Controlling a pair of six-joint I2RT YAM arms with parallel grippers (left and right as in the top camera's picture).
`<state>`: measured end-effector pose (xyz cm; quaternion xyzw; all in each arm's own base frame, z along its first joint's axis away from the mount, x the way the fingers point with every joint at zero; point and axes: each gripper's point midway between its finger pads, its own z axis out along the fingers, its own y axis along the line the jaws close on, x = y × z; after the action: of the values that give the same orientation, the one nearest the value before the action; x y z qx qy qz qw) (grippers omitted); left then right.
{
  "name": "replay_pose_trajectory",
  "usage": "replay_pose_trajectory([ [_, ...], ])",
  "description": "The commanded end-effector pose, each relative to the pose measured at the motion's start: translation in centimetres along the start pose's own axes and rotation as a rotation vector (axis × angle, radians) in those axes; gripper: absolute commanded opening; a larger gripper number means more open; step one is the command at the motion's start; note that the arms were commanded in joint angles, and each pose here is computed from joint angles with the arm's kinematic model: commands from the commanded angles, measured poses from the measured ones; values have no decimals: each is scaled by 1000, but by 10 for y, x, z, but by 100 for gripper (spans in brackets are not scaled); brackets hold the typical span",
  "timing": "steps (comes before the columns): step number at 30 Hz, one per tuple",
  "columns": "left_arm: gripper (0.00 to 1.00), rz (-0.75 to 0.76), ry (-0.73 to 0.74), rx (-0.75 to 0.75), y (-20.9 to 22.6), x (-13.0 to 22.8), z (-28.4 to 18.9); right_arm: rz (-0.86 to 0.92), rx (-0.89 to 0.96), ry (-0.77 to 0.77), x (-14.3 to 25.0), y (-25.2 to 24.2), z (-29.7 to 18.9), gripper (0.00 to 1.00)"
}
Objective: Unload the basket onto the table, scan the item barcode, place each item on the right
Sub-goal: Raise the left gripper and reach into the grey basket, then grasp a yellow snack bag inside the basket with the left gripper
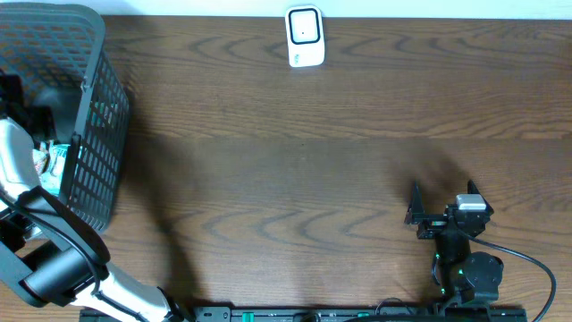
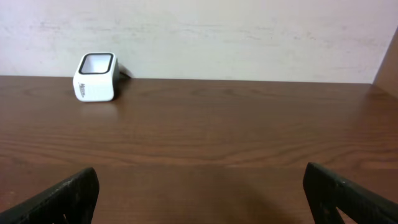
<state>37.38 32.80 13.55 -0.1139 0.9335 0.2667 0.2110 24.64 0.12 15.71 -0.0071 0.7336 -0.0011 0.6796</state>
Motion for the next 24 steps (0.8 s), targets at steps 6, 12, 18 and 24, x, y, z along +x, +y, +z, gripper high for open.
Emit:
replay_pose_trajectory([
  [6, 99, -43, 68, -99, 23, 30, 13, -12, -8, 0, 1, 2, 0, 99],
  [12, 87, -90, 59, 25, 16, 40, 17, -13, -8, 0, 1, 2, 0, 99],
  [18, 64, -138, 54, 70, 17, 45, 19, -13, -8, 0, 1, 2, 0, 99],
  [24, 63, -179, 76, 99, 15, 55, 20, -12, -8, 0, 1, 2, 0, 99],
])
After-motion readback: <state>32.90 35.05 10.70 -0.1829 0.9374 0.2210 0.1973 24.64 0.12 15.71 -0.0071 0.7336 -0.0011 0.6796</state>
